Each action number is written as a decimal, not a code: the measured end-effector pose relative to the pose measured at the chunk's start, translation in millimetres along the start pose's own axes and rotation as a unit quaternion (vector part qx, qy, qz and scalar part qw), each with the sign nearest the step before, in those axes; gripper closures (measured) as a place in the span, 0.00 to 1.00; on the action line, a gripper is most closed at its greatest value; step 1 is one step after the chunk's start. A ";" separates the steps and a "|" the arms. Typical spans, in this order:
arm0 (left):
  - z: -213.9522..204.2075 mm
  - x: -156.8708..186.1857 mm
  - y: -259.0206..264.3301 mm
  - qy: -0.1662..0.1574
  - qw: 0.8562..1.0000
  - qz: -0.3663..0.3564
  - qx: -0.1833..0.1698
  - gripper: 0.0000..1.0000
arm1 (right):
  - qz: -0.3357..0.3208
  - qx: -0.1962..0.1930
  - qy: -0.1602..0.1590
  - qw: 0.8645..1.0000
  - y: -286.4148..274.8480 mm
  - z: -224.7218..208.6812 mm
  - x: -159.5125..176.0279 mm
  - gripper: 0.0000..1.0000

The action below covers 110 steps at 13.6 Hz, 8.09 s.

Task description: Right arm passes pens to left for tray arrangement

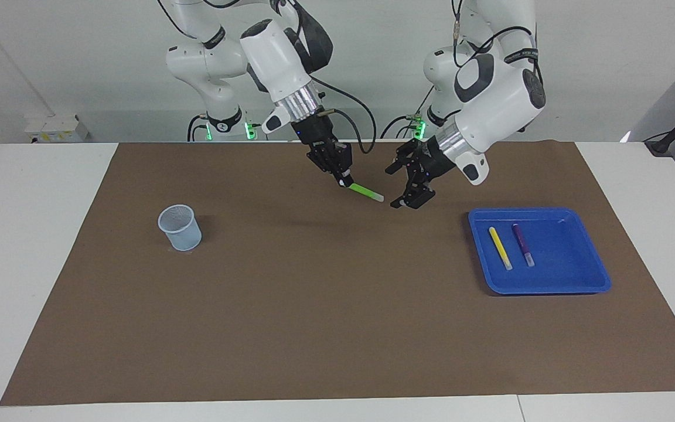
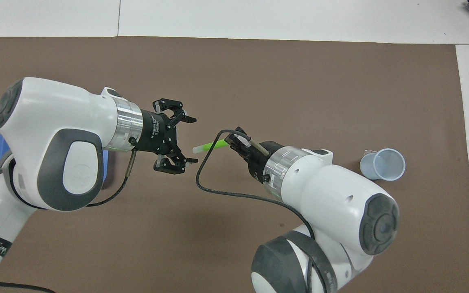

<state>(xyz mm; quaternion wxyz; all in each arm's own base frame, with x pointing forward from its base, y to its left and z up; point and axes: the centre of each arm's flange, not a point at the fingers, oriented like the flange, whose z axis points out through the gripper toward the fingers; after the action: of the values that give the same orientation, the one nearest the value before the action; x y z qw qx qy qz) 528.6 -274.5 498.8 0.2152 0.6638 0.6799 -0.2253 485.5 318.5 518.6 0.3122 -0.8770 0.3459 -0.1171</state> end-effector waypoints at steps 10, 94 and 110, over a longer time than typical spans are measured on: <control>22.5 -30.2 -17.3 -0.008 0.999 -0.010 -0.051 0.10 | 0.000 0.000 0.000 1.000 0.4 0.2 0.2 0.82; -90.5 413.6 79.1 0.229 0.604 0.727 0.230 0.00 | -0.350 -0.321 -0.120 0.872 94.0 -210.7 275.4 0.00; -179.9 183.1 47.5 0.256 0.650 0.669 0.253 0.00 | -0.351 -0.321 -0.119 0.872 93.7 -211.9 275.0 0.00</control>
<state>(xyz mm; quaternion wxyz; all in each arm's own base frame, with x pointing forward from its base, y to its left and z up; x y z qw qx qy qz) 572.4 -19.6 534.4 -0.0511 0.9987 -0.0046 -0.0049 547.9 -20.3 621.5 -0.0094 -0.9999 -0.0055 0.0037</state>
